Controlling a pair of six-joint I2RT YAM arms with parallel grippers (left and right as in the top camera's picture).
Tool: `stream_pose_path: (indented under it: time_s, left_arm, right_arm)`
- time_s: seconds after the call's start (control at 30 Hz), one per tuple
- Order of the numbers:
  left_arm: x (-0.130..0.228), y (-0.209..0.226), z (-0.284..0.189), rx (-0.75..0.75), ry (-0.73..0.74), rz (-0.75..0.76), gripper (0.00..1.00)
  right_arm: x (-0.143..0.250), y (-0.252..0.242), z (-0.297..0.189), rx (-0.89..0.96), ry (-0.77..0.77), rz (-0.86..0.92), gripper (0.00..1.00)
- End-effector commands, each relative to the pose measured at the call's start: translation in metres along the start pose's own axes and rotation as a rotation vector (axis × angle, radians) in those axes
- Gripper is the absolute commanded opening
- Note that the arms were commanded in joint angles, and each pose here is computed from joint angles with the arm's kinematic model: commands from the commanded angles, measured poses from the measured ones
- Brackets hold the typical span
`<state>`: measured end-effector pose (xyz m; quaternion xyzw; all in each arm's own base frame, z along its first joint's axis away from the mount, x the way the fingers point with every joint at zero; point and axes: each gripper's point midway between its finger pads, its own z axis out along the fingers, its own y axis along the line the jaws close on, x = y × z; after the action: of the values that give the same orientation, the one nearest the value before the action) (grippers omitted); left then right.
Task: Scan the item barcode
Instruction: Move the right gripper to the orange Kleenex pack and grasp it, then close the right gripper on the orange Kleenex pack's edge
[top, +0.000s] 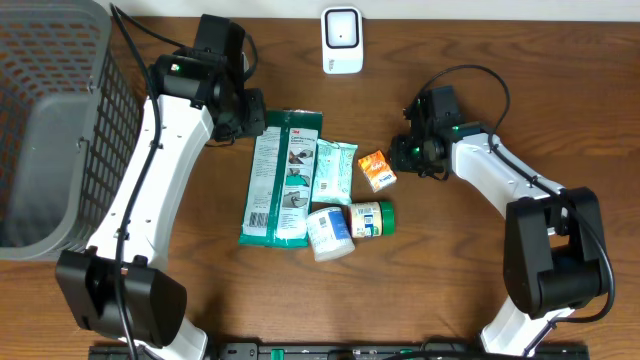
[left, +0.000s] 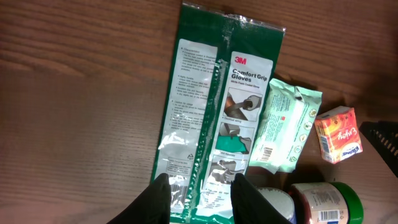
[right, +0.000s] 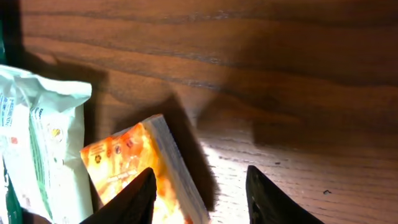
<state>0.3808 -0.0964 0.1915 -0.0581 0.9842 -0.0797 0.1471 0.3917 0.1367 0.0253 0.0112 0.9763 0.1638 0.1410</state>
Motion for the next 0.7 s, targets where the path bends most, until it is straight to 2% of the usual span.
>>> stream_pose_path:
  time_s: [0.0, 0.23, 0.53, 0.67]
  left_arm:
    - [-0.001, 0.002, 0.002, -0.013, 0.002, 0.019, 0.33]
    - [-0.001, 0.002, 0.002, -0.013, 0.002, 0.019, 0.33]
    - [-0.001, 0.002, 0.002, -0.014, 0.002, 0.019, 0.33]
    - [-0.001, 0.002, 0.002, -0.014, 0.002, 0.019, 0.33]
  right_arm:
    - [0.000, 0.017, -0.008, -0.065, 0.003, -0.070, 0.42]
    - [0.015, 0.031, -0.004, -0.087, 0.042, -0.196, 0.43]
    - [0.028, 0.031, -0.005, -0.097, 0.096, -0.181, 0.30]
    - [0.027, 0.032, -0.005, -0.103, 0.095, -0.180, 0.36]
